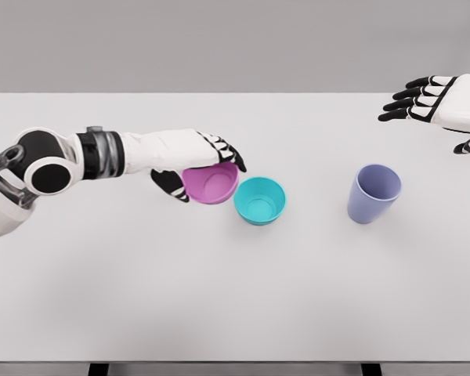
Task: Stacking bowl and cup with both arms
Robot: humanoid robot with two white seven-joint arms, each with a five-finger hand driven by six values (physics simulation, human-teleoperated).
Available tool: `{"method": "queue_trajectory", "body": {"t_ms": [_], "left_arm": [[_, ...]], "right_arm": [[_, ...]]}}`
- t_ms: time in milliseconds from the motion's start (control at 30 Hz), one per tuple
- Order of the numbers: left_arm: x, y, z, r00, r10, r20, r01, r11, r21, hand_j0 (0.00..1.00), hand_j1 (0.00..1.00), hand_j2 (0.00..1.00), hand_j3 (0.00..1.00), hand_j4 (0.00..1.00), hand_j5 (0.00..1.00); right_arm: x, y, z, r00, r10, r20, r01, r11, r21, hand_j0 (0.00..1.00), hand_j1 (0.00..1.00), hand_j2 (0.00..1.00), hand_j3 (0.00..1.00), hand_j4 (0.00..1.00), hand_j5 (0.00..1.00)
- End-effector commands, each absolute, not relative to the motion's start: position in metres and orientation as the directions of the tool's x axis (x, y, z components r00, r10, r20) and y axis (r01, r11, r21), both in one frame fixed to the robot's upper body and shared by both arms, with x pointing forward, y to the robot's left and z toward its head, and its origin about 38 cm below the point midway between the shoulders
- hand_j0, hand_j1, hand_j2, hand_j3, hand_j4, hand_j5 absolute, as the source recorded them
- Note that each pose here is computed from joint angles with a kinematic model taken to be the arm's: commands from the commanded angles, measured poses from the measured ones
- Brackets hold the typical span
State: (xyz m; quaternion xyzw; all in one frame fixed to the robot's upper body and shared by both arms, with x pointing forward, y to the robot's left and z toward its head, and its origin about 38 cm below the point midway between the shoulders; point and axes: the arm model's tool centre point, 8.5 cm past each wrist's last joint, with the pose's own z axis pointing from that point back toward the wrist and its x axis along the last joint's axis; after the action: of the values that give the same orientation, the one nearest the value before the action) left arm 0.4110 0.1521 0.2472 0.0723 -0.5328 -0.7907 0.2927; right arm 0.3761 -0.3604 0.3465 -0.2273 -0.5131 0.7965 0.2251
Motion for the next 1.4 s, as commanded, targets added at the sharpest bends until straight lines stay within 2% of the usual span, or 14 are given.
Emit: {"method": "queue_trajectory", "body": {"t_ms": [0, 633, 1367], "left_arm": [[0.41, 0.144, 0.248, -0.827, -0.525, 0.201, 0.379, -0.257, 0.889, 0.71, 0.71, 0.71, 0.71, 0.71, 0.71], [0.4, 0.091, 0.237, -0.875, -0.456, 0.163, 0.318, -0.287, 0.904, 0.71, 0.71, 0.71, 0.71, 0.71, 0.71], [0.411, 0.074, 0.216, -0.865, -0.472, 0.17, 0.341, -0.306, 0.889, 0.72, 0.72, 0.72, 0.72, 0.72, 0.72]], "right_arm": [[0.376, -0.361, 0.347, -0.794, 0.594, -0.128, -0.127, -0.368, -0.921, 1.0, 1.0, 1.0, 1.0, 1.0, 1.0], [0.376, -0.361, 0.347, -0.794, 0.594, -0.128, -0.127, -0.368, -0.921, 1.0, 1.0, 1.0, 1.0, 1.0, 1.0], [0.376, -0.361, 0.347, -0.793, 0.595, -0.129, -0.127, -0.369, -0.921, 1.0, 1.0, 1.0, 1.0, 1.0, 1.0]]}}
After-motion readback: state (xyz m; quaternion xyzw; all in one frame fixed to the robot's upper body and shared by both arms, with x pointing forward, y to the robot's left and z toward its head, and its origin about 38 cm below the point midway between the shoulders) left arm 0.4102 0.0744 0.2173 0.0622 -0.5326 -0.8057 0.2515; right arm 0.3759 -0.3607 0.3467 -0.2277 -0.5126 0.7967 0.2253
